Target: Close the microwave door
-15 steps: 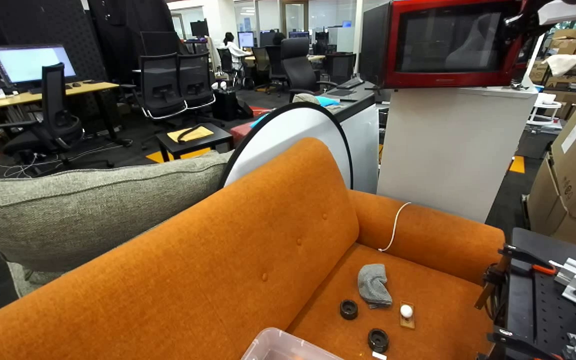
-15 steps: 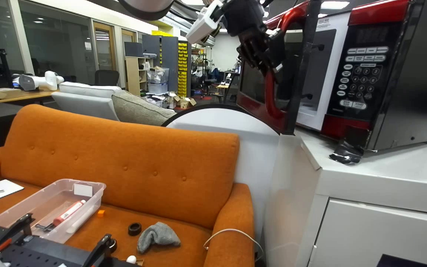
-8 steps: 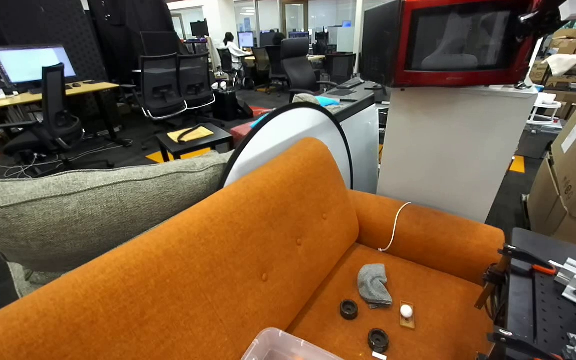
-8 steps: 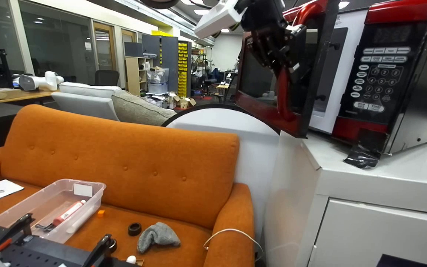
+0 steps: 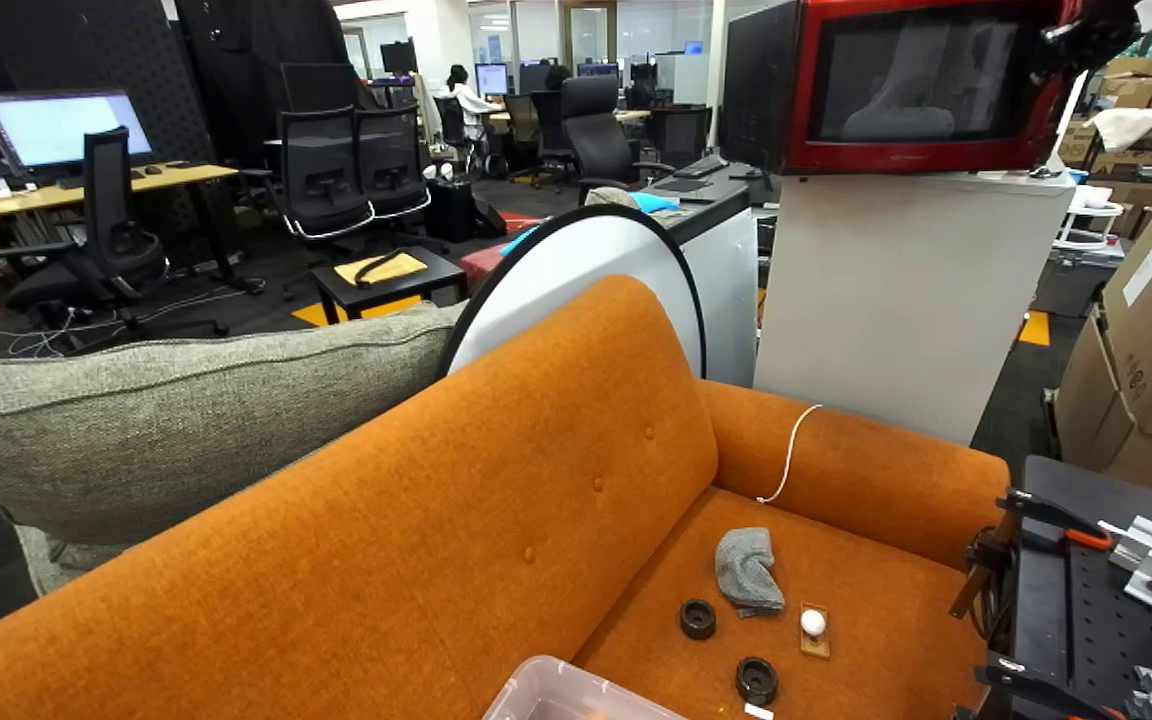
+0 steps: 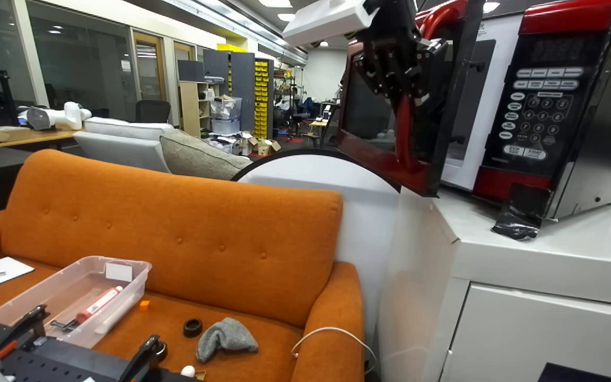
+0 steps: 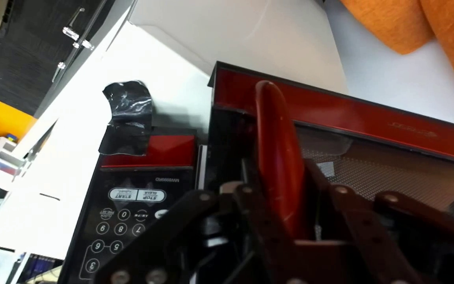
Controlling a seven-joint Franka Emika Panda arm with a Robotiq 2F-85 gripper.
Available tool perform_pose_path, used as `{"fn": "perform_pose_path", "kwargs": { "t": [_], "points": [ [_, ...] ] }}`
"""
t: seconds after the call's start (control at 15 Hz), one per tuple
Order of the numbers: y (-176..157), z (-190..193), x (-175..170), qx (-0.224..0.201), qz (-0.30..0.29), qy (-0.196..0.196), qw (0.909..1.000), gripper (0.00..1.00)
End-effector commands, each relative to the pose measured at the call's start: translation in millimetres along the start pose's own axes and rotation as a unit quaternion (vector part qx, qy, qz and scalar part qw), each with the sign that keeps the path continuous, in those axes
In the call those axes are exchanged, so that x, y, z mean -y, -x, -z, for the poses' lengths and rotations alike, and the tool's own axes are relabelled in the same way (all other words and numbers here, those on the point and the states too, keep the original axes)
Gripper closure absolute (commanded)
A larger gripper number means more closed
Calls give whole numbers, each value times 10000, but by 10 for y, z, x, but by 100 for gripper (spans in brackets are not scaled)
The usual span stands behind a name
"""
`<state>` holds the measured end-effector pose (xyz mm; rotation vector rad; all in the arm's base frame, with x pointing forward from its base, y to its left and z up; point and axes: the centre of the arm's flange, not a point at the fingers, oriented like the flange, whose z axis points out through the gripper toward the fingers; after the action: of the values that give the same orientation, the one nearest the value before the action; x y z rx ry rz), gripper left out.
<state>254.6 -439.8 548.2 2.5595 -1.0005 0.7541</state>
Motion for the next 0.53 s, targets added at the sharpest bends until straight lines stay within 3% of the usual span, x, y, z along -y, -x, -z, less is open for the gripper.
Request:
{"fn": "perform_pose_path", "kwargs": {
  "t": [0.0, 0.47],
  "points": [
    [-204, 14, -27, 52, 342, -306, 9989, 92],
    [-274, -50, -88, -23, 402, -108, 9991, 92]
  ]
}}
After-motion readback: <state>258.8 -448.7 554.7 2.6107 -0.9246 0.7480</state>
